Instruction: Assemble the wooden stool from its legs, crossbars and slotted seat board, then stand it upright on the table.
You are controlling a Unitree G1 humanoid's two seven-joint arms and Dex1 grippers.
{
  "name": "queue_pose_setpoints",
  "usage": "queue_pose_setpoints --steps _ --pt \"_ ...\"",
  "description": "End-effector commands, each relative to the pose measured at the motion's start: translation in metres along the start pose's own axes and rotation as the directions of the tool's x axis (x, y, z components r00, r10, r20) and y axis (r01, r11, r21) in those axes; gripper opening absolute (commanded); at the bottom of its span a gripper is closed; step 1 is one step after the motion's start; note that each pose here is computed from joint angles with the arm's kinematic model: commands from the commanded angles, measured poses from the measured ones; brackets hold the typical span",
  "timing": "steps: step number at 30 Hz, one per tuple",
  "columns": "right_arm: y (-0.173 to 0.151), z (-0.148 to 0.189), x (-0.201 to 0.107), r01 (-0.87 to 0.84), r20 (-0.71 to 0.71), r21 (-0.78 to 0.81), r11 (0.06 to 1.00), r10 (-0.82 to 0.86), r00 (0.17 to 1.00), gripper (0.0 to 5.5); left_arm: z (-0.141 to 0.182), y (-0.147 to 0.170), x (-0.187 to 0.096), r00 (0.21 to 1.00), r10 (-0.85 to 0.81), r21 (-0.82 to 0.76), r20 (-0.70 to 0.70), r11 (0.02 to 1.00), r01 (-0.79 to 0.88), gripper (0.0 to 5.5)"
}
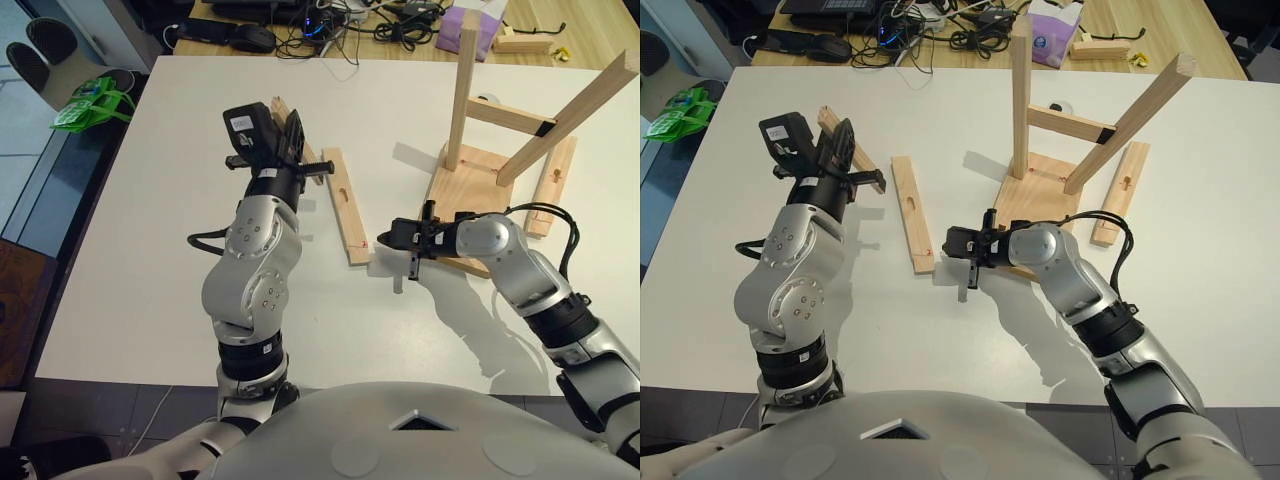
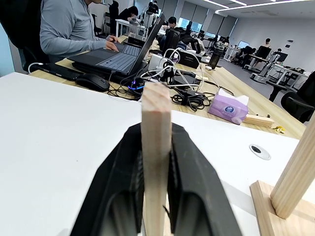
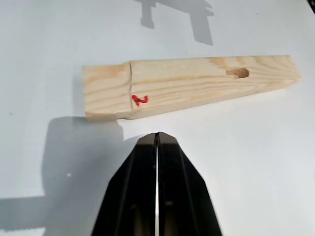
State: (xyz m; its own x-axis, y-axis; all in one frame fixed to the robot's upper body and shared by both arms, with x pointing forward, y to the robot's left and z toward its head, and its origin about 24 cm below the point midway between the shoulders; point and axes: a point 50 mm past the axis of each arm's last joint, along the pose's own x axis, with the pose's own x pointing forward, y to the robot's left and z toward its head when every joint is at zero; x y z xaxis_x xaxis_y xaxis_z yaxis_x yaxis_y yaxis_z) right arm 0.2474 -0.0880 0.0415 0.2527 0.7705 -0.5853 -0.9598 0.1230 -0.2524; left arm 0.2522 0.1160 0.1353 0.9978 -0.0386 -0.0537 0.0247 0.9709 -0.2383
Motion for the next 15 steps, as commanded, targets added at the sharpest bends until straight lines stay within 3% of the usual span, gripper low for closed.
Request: queue_pose_setpoints --steps 1,4,7,15 --pt "-0.003 0.017 0.030 -0.011 0.090 0.081 0.997 0.003 0.996 0.00 0.004 -0.001 0.002 1.000 0.011 0.003 0.023 1.000 -0.011 0.40" --pt "0.001 0.032 0.050 -0.002 0.144 0.110 0.994 -0.014 0.989 0.00 0.005 0.004 0.005 0.999 0.031 0.017 0.029 0.999 -0.032 0.40" --pt "-0.002 0.033 0.046 0.039 0.163 0.136 0.990 -0.061 0.985 0.00 -0.001 0.005 0.006 1.000 0.018 0.022 0.023 1.000 -0.018 0.40" --pt "-0.015 0.000 -0.033 0.155 0.093 0.230 0.961 -0.181 0.979 0.00 -0.010 -0.020 0.002 0.965 -0.252 -0.040 0.077 0.966 0.256 0.40"
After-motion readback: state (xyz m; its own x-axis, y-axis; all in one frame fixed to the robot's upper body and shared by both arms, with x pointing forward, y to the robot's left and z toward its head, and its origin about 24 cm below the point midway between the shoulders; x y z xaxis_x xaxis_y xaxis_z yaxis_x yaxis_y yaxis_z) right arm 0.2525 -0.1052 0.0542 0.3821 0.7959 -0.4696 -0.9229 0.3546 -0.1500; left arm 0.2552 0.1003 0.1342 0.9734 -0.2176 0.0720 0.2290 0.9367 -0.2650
